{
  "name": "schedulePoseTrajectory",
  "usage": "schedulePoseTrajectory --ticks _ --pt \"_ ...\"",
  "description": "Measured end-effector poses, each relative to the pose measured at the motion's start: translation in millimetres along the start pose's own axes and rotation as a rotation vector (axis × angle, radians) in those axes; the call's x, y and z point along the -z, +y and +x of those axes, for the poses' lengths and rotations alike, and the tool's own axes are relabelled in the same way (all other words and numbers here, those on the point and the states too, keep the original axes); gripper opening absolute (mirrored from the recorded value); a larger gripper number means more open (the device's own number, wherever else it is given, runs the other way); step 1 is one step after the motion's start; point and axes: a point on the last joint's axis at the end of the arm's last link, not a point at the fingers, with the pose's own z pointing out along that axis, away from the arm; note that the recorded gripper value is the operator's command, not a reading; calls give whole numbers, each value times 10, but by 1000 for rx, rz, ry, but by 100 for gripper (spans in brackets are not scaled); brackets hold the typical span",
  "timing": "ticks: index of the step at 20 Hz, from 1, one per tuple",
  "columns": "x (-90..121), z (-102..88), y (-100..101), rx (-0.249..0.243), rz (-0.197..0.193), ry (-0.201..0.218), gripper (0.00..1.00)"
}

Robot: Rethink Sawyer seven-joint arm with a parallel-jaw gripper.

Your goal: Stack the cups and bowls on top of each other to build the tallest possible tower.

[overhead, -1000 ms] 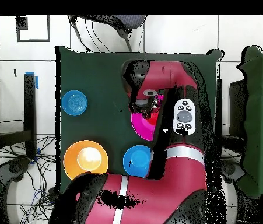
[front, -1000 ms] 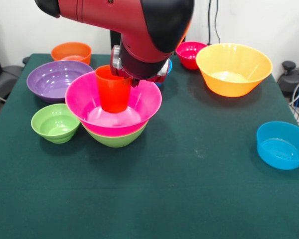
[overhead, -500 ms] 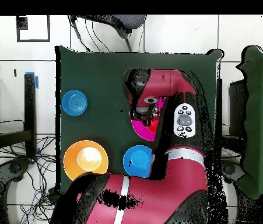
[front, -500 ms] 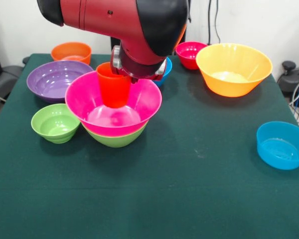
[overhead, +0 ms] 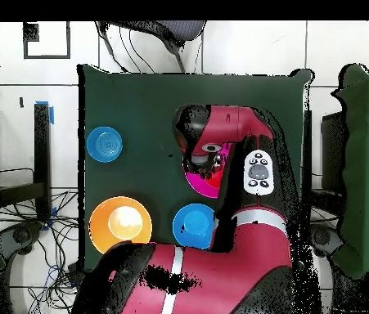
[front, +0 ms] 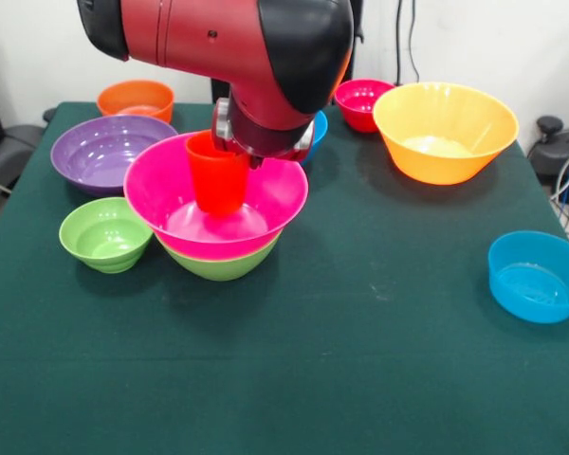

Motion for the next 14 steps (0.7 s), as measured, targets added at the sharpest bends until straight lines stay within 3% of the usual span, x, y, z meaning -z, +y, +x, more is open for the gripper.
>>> schedulePoseTrajectory --ticks 7,14 --pt "-67 -58 -4 1 2 -49 0" --pt "-109 -66 -12 0 4 -49 0"
